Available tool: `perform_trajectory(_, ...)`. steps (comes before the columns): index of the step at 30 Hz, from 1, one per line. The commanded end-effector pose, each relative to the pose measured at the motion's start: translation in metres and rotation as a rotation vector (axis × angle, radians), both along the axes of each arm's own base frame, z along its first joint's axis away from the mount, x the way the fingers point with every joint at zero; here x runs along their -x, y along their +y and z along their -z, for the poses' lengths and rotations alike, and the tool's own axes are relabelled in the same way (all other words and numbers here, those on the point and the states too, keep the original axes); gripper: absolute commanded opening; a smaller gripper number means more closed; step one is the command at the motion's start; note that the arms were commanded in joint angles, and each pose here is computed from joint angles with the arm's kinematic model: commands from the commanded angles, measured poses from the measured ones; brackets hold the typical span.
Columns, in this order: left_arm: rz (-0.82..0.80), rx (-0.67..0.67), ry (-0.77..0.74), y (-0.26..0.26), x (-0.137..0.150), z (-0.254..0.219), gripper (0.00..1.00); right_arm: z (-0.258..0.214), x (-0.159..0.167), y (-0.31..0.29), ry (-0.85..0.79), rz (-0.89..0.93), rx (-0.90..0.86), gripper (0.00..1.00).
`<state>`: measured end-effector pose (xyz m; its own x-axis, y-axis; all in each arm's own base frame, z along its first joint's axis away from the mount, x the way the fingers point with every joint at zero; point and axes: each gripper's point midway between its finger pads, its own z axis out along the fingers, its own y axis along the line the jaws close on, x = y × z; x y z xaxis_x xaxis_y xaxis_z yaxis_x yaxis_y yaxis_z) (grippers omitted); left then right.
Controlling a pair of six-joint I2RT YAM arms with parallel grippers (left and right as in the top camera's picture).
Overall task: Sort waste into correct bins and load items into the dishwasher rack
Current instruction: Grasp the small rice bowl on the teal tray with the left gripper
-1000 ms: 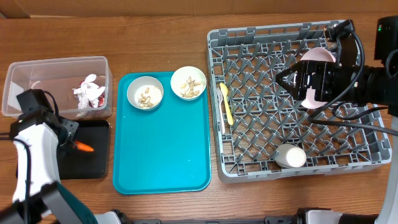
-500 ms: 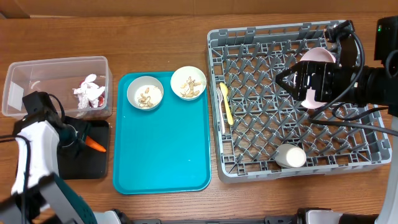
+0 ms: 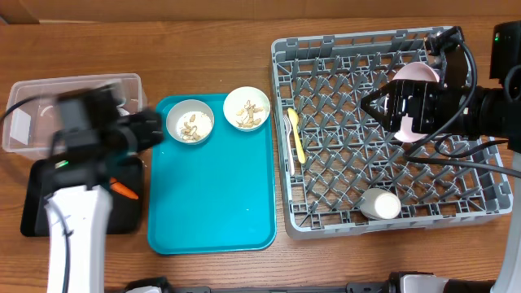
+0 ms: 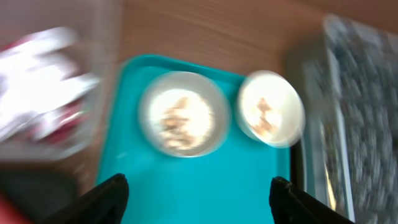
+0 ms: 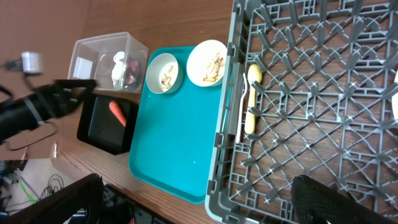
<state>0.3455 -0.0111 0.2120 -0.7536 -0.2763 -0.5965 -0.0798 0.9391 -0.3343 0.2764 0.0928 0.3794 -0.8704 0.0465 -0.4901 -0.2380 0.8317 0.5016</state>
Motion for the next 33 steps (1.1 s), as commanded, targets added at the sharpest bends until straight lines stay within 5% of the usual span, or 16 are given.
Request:
perform_trajectory(1,0.298,-0.205,-0.005,-0.048,-0.016,0.027,0.79,-0.003,0.003,0.002,-0.013,-0.005,-0.001,1.0)
perform_trajectory(8,0.394,-0.335,0.101,-0.093,-0.053,0.104,0.76,-0.003,0.003,0.002,-0.013,-0.005,-0.001,1.0)
perform_trajectory(17,0.399,-0.33,0.237,-0.098,-0.088,0.124,0.73,-0.003,0.003,0.002,-0.013,-0.005,-0.001,1.0)
perform_trajectory(33,0.398,-0.358,0.38,-0.092,-0.084,0.186,0.58,0.004,-0.016,-0.023,-0.053,0.083,0.138,1.0)
